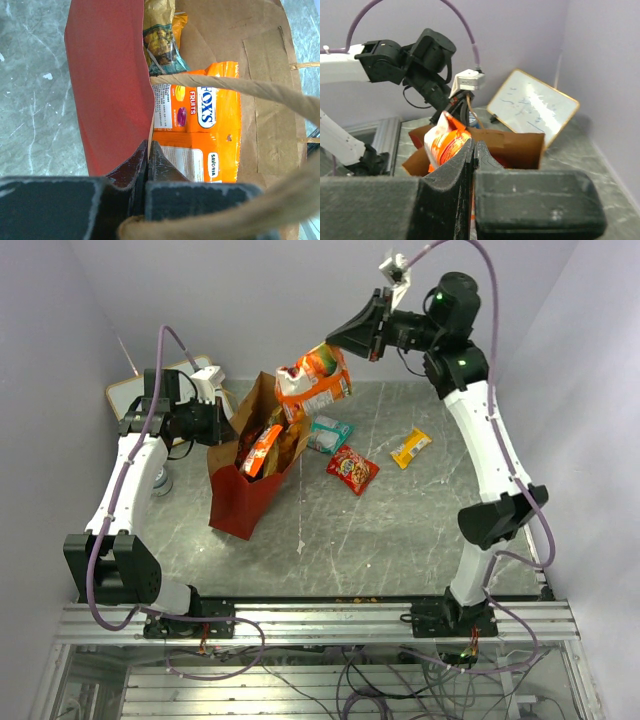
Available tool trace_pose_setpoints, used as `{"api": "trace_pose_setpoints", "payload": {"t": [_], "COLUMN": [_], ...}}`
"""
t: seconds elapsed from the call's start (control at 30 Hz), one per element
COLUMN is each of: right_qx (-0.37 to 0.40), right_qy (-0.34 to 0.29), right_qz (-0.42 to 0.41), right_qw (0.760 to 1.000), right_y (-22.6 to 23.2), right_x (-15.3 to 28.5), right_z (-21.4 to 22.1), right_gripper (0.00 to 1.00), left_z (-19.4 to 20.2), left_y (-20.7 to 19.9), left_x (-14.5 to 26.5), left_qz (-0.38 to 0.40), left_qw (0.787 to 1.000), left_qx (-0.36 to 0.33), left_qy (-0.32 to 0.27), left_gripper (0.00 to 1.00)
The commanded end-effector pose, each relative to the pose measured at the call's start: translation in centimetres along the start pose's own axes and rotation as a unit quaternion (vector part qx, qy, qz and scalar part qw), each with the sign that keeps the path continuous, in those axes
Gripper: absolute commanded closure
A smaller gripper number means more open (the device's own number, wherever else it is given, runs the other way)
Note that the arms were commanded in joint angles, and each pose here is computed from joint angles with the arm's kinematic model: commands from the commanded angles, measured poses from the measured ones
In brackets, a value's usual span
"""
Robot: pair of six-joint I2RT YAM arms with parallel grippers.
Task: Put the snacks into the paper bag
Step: Place the snack in the paper bag.
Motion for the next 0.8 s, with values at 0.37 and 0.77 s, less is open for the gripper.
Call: {"api": "trace_pose_setpoints", "payload": {"t": [0.37, 0.77], "right_qx": [-0.015, -0.028], "right_qy": [-0.016, -0.004], "right_qz": [-0.102, -0.138], "right_qw": [0.995, 0.99], "right_y": [0.3, -0.5], "right_x": [-7.5, -9.7], "right_z": [4.0, 8.1], "right_gripper": [1.0, 1.0], "left_z": [-0.9, -1.0], "left_y": [-1.3, -1.5], "left_x": [0.8, 1.1], "left_qz": [0.01, 0.007], "left_qw": [0.999, 0.999], "left_qx": [-0.026, -0.03], "left_qy": [-0.029, -0.034], "left_gripper": [0.93, 0.93]}}
Point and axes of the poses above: each gripper's point midway between its finger pads, its own x axis back along the fingers, its own y axis along the line the jaws close on, z = x × y, the point moved 5 cm from there along x, back along the fingers, and after that the axes turned 6 degrees about x, right-handed, at the moved point
